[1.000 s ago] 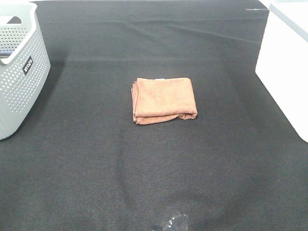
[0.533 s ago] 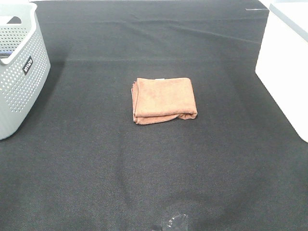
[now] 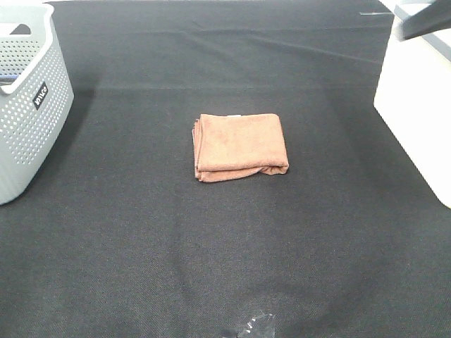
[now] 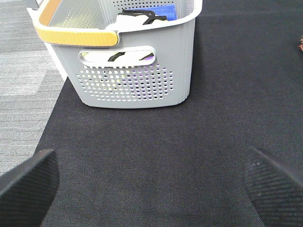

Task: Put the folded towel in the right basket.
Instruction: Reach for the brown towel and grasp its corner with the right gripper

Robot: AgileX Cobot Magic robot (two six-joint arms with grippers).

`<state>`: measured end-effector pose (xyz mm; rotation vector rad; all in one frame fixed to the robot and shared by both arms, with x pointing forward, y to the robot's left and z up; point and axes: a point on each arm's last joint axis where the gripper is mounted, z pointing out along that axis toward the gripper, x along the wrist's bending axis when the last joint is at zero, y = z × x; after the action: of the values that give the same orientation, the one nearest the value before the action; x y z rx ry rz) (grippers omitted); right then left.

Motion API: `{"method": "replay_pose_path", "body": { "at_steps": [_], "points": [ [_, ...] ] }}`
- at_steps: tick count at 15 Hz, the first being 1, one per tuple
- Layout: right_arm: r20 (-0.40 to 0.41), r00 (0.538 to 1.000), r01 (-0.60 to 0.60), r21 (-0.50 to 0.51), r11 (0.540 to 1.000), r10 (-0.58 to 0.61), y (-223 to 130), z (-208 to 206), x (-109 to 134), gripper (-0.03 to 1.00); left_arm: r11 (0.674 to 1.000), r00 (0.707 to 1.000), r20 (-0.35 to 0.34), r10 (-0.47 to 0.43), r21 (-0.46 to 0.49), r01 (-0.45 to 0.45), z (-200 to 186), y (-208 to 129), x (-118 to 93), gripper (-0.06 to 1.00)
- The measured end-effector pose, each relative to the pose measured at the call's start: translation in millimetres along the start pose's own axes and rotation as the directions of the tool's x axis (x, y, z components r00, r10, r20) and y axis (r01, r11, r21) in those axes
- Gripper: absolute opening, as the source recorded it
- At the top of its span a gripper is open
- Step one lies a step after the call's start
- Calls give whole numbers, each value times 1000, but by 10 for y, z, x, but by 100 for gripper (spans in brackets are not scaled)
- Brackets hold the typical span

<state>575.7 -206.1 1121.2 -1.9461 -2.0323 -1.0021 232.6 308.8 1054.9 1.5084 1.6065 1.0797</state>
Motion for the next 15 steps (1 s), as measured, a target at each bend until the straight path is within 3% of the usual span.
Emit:
{"method": "replay_pose_path", "body": {
  "at_steps": [3,5,9,15],
  "points": [
    [-22,1000,8,44,999,-7,246,573,7,92,1000,1000,0,0,0,0,0,0,0,98],
    [-29,1000,-8,57,998,9,324,736,-53,92,1000,1000,0,0,0,0,0,0,0,98],
    [-36,998,-41,157,987,48,426,1659,-513,92,1000,1000,0,0,0,0,0,0,0,98],
    [25,998,-54,159,986,50,362,2209,-898,92,1000,1000,0,0,0,0,0,0,0,98]
  ]
}}
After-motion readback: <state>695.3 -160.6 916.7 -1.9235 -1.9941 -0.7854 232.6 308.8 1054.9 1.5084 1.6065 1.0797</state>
